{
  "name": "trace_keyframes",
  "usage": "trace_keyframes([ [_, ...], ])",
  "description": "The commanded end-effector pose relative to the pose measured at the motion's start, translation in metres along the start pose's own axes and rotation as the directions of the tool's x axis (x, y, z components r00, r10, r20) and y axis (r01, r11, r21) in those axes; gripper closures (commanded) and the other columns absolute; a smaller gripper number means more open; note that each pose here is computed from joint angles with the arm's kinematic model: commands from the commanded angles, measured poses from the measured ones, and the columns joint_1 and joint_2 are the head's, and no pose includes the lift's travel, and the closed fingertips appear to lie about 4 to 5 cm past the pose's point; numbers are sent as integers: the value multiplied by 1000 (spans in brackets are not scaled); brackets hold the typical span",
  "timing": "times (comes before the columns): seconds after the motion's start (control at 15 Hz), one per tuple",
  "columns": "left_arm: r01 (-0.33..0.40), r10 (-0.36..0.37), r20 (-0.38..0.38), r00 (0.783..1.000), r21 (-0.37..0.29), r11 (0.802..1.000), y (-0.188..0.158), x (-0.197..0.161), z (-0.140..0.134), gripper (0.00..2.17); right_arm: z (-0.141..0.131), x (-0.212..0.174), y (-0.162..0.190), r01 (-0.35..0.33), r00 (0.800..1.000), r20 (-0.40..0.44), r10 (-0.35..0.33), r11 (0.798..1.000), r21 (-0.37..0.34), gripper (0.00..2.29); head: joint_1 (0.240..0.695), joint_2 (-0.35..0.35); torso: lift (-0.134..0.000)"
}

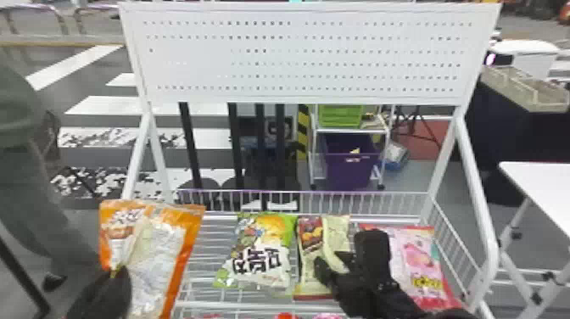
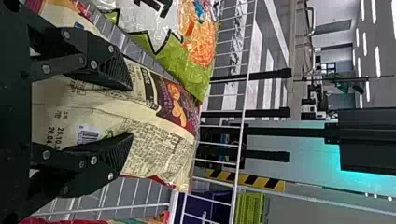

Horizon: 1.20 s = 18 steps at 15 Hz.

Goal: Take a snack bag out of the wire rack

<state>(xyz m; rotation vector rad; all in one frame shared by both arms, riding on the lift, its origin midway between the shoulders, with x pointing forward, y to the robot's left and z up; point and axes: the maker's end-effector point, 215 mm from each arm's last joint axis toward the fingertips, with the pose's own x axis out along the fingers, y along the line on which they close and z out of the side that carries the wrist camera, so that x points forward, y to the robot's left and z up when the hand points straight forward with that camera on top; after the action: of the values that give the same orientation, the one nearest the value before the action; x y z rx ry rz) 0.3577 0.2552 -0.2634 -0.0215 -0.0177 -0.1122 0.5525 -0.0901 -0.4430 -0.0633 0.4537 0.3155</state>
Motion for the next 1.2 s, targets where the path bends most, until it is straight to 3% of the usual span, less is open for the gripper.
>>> trace_keyframes([
  [0.0,2,-2,0,1000,2,1000,-1,0,0,1868,3,-4,-1,10,1000,-1,-10,1000,0,2253,499,0,0],
  [0.33,10,-10,-1,1000,8,1000,-2,0,0,1868,26,-14,0,23,998,51,-23,1000,10,2253,499,0,0],
  [0.53,9,-9,-1,1000,11,1000,-1,0,1,1868,59,-53,-7,41,989,146,-40,999,-4,2253,499,0,0],
  [0.67,10,-10,-1,1000,11,1000,-1,1,0,1868,87,-94,-15,59,970,235,-57,998,-1,2253,499,0,0],
  [0.87,8,-8,6,1000,4,1000,0,5,1,1868,99,-160,-29,108,938,330,-102,994,0,2253,499,0,0],
  [1.13,10,-10,6,1000,3,1000,0,7,-1,1868,89,-229,-52,166,888,430,-161,986,25,2253,499,0,0],
])
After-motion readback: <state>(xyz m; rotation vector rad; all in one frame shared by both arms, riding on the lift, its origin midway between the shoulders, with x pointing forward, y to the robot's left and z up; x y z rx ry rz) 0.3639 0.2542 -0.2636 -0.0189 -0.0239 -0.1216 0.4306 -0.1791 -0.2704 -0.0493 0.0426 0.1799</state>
